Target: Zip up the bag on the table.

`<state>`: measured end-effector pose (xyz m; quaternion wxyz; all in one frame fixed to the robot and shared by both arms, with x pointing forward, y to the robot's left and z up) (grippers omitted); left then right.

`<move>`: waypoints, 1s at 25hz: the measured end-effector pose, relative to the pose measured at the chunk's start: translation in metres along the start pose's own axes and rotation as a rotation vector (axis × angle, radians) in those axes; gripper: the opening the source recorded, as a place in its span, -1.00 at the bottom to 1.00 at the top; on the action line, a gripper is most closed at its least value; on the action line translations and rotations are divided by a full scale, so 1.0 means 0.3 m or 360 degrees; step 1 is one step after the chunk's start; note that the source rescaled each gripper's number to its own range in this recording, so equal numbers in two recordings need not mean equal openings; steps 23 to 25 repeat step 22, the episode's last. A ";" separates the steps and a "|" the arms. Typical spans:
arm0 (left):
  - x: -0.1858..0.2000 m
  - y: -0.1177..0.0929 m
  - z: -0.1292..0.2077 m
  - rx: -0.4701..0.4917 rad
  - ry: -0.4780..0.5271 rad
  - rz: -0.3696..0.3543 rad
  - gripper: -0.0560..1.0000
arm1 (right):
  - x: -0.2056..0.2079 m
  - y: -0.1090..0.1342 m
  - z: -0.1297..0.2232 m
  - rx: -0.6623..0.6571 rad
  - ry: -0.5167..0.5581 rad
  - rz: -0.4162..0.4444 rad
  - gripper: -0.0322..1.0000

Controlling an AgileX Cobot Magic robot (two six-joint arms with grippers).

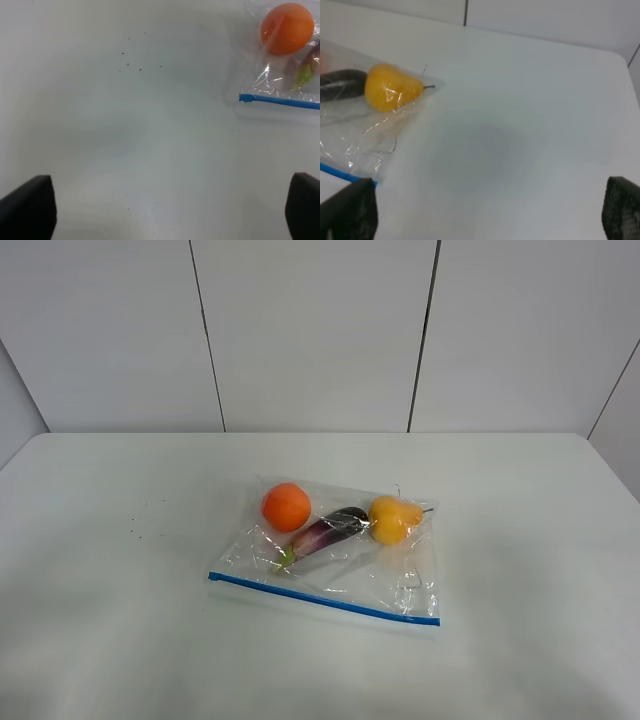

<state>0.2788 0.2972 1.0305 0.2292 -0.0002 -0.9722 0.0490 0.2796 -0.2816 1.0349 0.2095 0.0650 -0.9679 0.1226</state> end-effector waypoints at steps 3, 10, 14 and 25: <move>0.000 0.000 0.000 0.0000 0.0000 0.0000 0.99 | 0.000 -0.006 0.002 -0.0024 0.0008 0.0021 1.00; 0.000 0.000 0.000 0.0000 0.0000 0.0000 0.99 | 0.000 -0.007 0.003 -0.0034 0.0009 0.0024 1.00; 0.000 0.000 0.000 0.0000 0.0000 0.0000 0.99 | 0.000 -0.007 0.003 -0.0034 0.0009 0.0024 1.00; 0.000 0.000 0.000 0.0000 0.0000 0.0000 1.00 | 0.000 -0.007 0.003 -0.0035 0.0009 0.0024 1.00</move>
Point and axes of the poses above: a point on each arm's last joint axis where the gripper is mounted, x pointing back along that axis away from the gripper, y along the wrist's bending axis when the last joint is at zero, z = x × y, the point moved 5 cm from there along -x, pointing out along that axis toward the gripper, and after that the axes turned 9 degrees about x, right-handed, at the moved point
